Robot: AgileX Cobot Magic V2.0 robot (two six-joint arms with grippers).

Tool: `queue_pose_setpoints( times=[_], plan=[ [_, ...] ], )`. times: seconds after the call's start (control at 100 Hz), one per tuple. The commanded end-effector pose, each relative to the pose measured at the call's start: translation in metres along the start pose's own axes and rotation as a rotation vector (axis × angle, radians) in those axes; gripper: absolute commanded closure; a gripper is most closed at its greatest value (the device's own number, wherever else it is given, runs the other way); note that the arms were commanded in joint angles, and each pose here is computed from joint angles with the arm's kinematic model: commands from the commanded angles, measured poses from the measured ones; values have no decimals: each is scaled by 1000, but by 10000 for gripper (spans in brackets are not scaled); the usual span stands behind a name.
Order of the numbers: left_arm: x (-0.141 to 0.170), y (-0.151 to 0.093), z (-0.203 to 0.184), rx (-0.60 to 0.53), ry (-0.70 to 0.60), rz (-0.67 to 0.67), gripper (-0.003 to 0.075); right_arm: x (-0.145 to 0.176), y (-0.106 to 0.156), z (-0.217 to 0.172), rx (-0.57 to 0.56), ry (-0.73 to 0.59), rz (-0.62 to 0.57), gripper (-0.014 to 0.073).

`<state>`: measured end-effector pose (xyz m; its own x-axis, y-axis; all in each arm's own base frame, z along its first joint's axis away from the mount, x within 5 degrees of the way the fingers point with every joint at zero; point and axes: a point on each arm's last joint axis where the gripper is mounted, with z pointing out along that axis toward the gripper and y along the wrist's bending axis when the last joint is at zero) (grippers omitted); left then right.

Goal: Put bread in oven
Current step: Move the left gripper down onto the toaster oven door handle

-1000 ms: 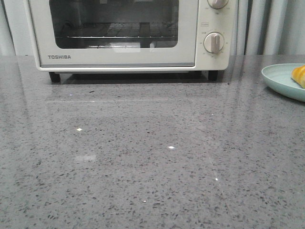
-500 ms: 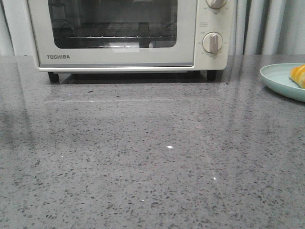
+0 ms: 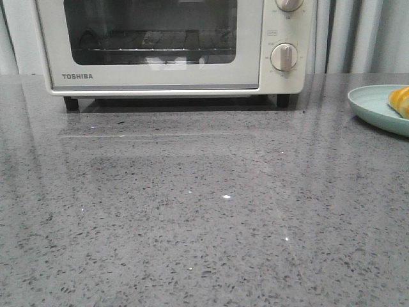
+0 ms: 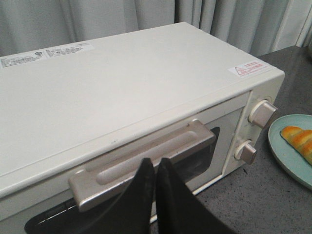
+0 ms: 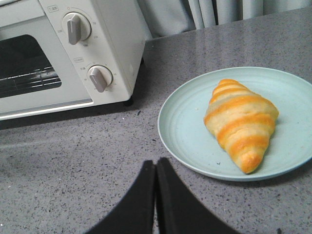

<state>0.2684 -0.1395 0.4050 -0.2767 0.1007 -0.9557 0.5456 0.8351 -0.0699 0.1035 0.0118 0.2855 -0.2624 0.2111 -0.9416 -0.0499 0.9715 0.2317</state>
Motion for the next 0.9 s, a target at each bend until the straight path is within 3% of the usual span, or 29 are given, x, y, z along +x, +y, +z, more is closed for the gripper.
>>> queue_pose_setpoints(
  times=[0.0, 0.18, 0.39, 0.89],
  plan=[
    [-24, -2, -2, -2, -110, -25, 741, -17, 4, -2, -21, -83, -19, 643],
    [-23, -11, 16, 34, -76, 53, 741, -17, 4, -2, -19, -85, -29, 643],
    [-14, -8, 33, 23, -55, 47, 741, -17, 4, -2, -16, -86, -42, 643],
    [-17, -1, 43, -37, -134, 41, 741, -17, 4, -1, -14, -80, -42, 643]
  ],
)
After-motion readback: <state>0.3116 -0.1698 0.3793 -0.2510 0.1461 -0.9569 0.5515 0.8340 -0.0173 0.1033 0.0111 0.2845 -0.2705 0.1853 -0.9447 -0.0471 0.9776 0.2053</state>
